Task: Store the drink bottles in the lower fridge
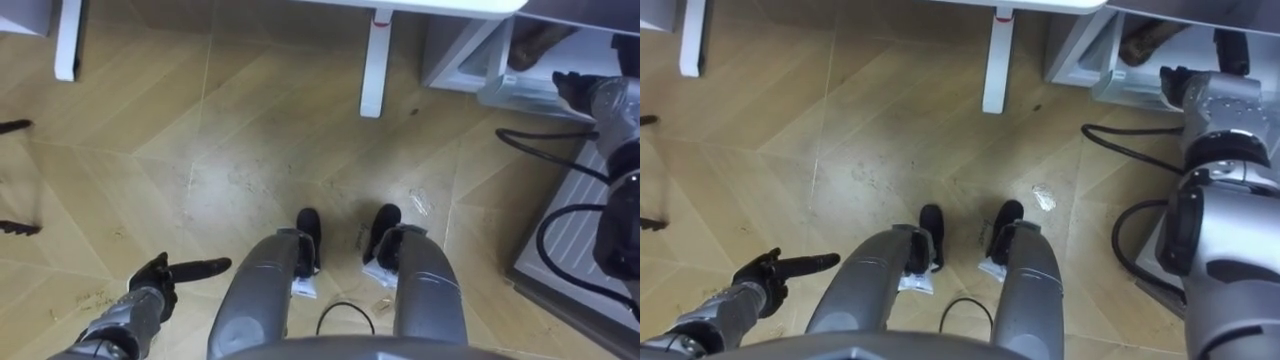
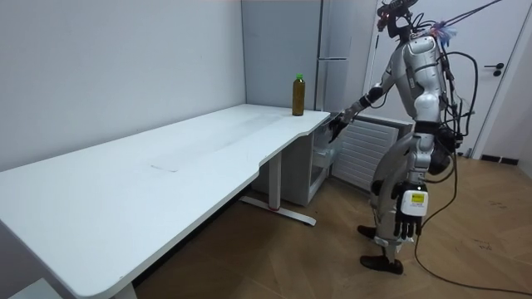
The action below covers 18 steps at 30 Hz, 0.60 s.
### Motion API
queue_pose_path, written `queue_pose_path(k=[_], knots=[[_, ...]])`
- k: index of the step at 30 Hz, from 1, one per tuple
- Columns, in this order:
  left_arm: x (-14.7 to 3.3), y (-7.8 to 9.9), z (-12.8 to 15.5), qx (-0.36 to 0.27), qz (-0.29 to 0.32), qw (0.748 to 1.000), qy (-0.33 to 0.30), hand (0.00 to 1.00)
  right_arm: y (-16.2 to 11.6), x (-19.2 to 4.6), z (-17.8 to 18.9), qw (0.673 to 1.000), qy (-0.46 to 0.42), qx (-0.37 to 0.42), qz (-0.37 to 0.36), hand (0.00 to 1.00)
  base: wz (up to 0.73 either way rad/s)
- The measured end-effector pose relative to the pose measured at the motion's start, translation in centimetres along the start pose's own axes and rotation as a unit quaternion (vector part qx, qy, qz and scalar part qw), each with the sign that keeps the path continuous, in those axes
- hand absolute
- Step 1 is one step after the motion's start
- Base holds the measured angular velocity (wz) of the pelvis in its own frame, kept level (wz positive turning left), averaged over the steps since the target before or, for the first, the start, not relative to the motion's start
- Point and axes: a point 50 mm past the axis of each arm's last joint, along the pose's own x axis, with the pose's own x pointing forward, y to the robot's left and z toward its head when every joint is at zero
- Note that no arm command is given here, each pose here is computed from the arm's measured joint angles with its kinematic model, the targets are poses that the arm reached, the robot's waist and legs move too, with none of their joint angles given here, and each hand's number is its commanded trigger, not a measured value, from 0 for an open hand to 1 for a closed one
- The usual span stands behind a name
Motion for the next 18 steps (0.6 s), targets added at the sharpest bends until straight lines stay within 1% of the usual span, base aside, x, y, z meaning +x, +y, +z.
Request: queue_pose_path(k=[7, 9, 12, 16, 18], knots=[[-0.1, 0.5, -0.4, -0.002, 0.001, 1.0, 0.008, 0.0, -3.7, 0.6, 1.3, 1.0, -0.018, -0.009, -0.013, 0.0, -0.01], [-0.1, 0.7, -0.6, -0.004, -0.001, 1.0, 0.011, 0.0, -4.2, 0.6, 1.6, 1.0, -0.022, -0.011, -0.011, 0.0, -0.06], [-0.2, 1.0, -1.0, -0.017, -0.003, 1.0, 0.013, 0.0, -6.2, 0.6, 2.5, 0.999, -0.033, -0.022, -0.015, 0.0, 0.02], [-0.4, 1.5, -2.2, -0.022, 0.002, 0.999, 0.031, 0.0, -8.0, 0.5, 3.3, 0.998, -0.041, -0.034, -0.018, 0.0, 0.01], [-0.5, 1.6, -2.8, -0.022, -0.003, 0.999, 0.039, 0.0, -9.1, 0.4, 3.8, 0.997, -0.047, -0.052, -0.017, 0.0, 0.02]])
